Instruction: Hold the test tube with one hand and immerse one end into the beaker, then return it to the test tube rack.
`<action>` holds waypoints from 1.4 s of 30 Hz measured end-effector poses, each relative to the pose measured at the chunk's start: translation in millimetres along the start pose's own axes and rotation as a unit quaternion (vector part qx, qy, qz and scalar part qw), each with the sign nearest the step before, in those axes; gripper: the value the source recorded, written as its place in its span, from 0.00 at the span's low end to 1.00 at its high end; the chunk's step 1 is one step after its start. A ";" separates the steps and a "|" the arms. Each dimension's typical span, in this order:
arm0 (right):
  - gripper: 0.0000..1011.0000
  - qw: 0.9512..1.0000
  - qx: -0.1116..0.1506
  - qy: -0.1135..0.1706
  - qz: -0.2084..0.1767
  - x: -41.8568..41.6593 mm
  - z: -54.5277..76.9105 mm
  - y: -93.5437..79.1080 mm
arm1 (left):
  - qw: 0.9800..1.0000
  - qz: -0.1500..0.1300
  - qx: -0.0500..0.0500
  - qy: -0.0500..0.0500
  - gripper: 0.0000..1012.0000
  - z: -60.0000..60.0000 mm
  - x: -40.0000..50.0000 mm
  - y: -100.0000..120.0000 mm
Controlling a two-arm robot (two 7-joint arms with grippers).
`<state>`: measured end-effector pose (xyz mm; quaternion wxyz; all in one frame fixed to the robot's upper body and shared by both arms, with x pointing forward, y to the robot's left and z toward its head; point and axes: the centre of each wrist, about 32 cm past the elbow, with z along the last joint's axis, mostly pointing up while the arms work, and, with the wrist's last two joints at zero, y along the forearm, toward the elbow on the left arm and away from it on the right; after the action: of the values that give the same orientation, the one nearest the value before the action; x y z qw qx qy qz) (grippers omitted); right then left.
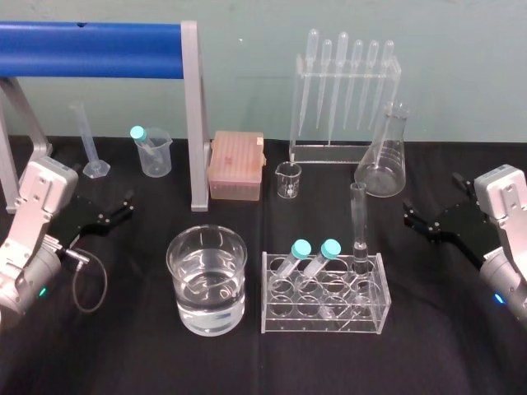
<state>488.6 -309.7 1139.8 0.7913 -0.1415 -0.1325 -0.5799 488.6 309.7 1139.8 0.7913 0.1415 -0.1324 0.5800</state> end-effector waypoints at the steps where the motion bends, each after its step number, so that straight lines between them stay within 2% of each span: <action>1: 0.99 1.000 0.000 0.000 0.000 0.0 0.0 0.0 | 1.000 0.000 0.000 0.000 0.99 0.0 0.0 0.0; 42: 0.99 1.000 0.000 0.000 0.000 0.0 0.0 0.0 | 1.000 0.000 0.000 0.000 0.99 0.0 0.0 0.0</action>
<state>488.6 -309.7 1139.8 0.7913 -0.1415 -0.1325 -0.5799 488.6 309.7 1139.8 0.7913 0.1415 -0.1325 0.5799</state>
